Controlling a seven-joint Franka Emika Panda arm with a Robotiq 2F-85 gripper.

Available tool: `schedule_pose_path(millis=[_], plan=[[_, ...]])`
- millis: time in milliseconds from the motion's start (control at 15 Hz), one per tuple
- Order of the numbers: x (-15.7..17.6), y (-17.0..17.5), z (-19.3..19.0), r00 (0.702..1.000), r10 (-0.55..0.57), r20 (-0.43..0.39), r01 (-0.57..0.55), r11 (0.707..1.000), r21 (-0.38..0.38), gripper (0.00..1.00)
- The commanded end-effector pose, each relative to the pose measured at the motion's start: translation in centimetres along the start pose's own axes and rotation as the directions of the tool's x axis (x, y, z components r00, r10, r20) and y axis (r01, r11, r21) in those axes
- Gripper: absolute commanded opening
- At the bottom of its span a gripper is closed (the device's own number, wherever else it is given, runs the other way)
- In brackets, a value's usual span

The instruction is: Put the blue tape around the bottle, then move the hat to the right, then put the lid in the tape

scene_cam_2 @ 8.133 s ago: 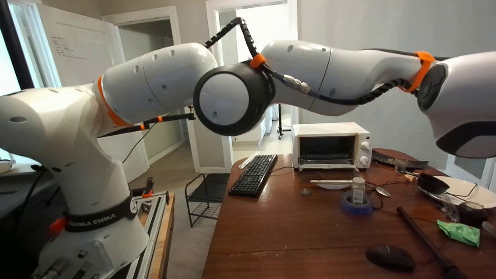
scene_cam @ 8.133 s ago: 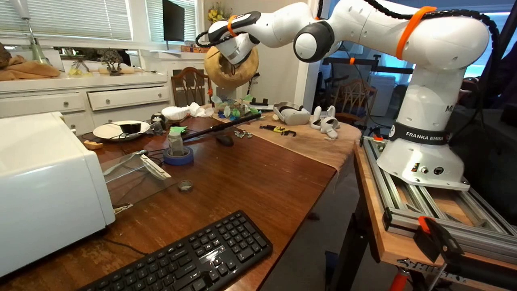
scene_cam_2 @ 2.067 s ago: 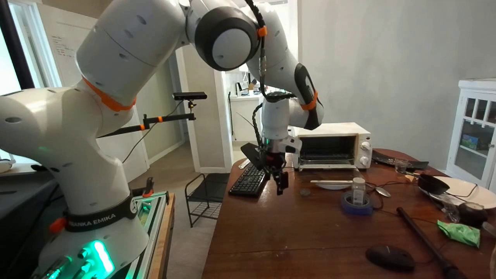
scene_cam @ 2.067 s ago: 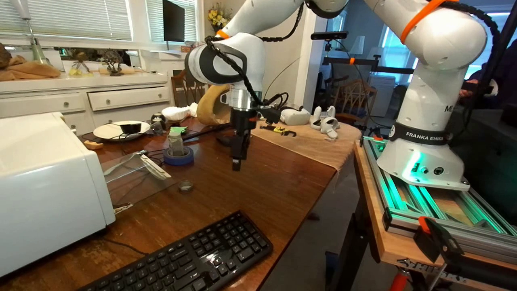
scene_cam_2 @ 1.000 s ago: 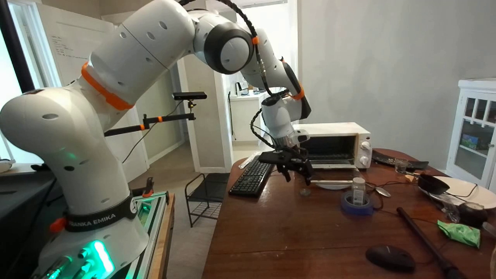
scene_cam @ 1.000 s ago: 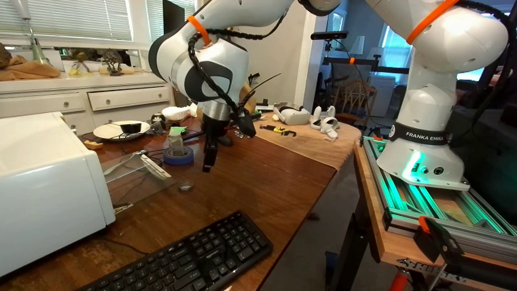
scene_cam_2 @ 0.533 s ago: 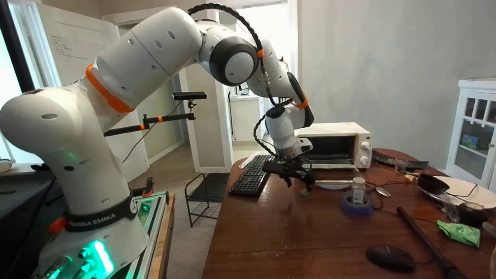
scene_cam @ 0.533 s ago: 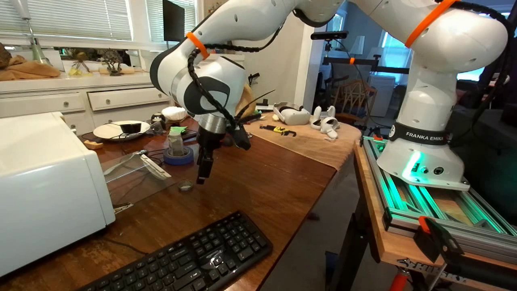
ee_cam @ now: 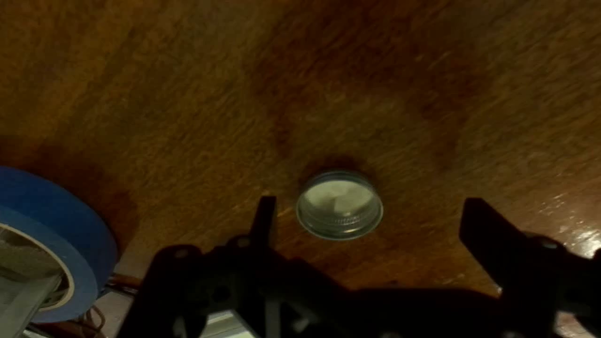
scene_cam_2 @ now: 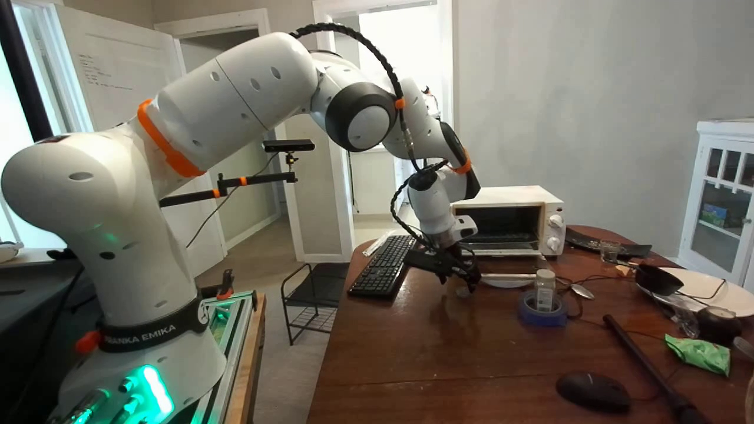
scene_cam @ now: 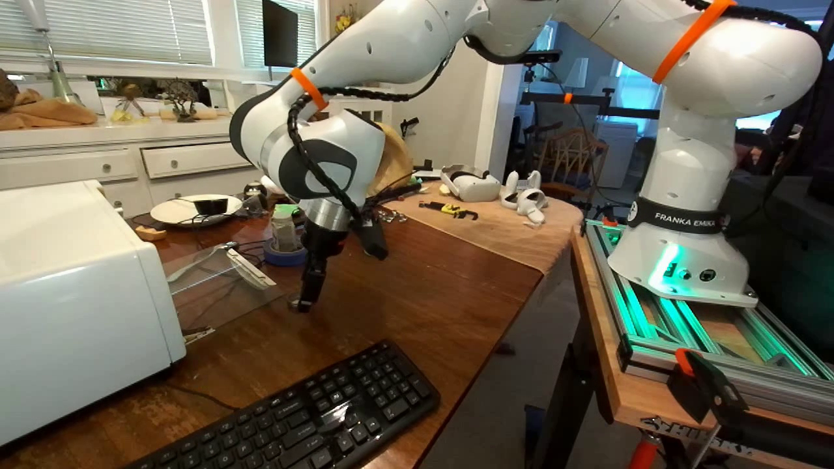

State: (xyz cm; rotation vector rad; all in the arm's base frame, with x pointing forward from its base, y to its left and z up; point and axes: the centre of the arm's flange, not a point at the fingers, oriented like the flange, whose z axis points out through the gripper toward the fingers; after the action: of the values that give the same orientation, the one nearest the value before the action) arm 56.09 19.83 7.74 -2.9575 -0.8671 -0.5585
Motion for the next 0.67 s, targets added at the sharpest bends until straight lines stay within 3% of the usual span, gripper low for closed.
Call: schedule_pose_path(millis=[0,467,533,600], plan=[[2.1,0.4,2.3,1.000,0.014,-0.020,-0.014,1.000,-0.010,1.00],[2.2,1.4,3.4,0.998,0.060,-0.020,-0.060,0.998,-0.021,0.99],[2.2,1.5,3.5,0.998,0.065,-0.020,-0.066,0.997,-0.026,0.74],[2.2,1.5,3.5,0.997,0.070,-0.019,-0.070,0.997,-0.029,0.74]])
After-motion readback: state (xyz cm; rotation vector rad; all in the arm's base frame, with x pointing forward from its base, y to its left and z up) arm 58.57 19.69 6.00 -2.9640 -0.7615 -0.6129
